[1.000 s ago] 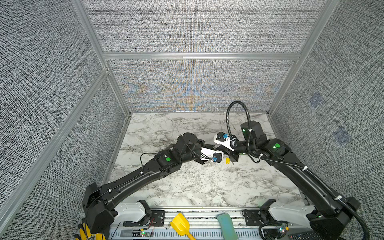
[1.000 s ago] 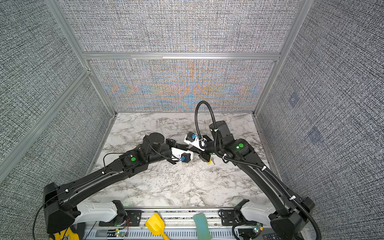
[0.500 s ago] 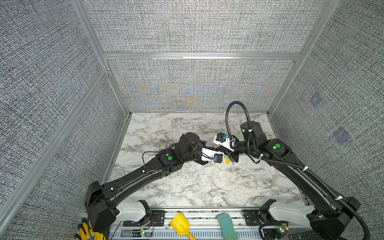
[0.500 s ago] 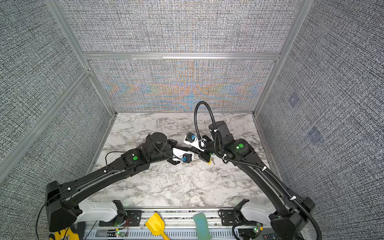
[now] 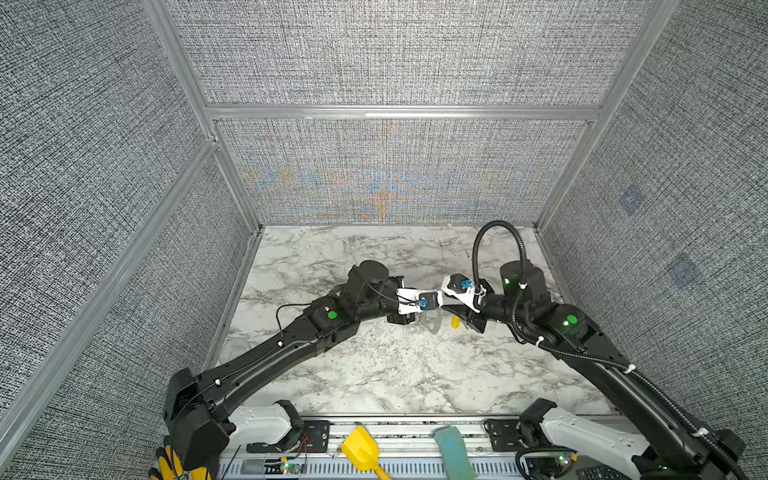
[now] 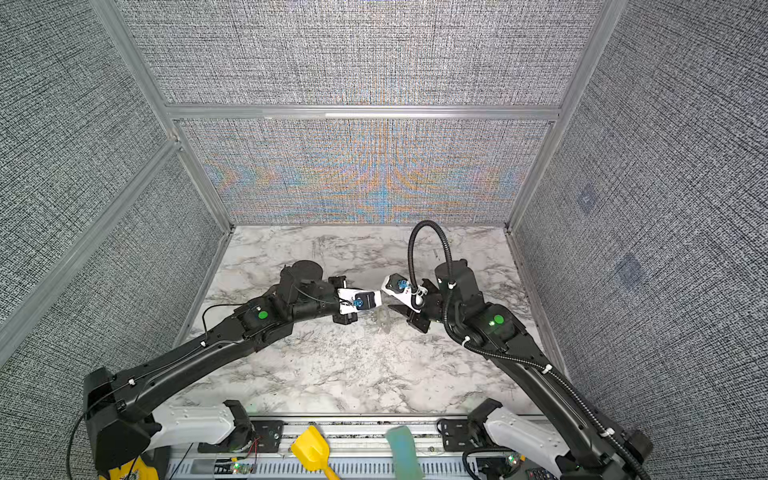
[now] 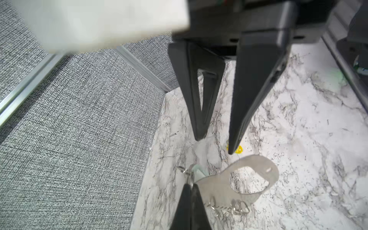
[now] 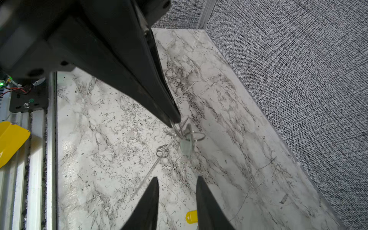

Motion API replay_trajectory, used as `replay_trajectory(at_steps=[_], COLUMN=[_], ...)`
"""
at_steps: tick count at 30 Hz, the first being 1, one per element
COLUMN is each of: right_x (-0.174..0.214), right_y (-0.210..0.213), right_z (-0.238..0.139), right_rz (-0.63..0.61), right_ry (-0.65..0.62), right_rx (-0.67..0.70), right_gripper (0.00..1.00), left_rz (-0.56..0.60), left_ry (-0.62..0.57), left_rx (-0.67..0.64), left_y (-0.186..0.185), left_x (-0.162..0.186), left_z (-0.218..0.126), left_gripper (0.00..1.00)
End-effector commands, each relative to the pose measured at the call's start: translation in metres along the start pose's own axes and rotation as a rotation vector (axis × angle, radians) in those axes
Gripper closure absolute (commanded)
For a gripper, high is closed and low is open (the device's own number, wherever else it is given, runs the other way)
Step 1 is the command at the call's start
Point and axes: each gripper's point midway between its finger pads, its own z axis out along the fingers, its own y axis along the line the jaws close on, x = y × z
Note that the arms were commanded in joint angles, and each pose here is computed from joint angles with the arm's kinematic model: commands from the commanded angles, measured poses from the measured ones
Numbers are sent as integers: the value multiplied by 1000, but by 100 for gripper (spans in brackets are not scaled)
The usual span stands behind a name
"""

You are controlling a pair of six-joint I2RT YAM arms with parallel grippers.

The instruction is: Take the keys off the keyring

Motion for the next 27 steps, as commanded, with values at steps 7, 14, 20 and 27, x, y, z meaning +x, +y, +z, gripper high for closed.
replay_trajectory(at_steps=[7, 14, 20, 27], right_x=[-18, -24, -25, -23], right_y=[-9, -6, -11, -15], right_z=[7, 16, 21, 24], right_rz=[1, 37, 68, 76], right_ry=[-91, -125, -136, -134], right_rx=[33, -15, 3, 24], right_gripper=[63, 61, 61, 79], left_rz=[-119, -152, -175, -223], left_ry=[-174, -193, -200, -211], left_rx=[17, 1, -11, -31], left_y=[8, 12, 14, 19], left_x=[-25, -26, -25, -23], left_z=[-9, -8, -7, -6], left_gripper=[100, 100, 100, 100])
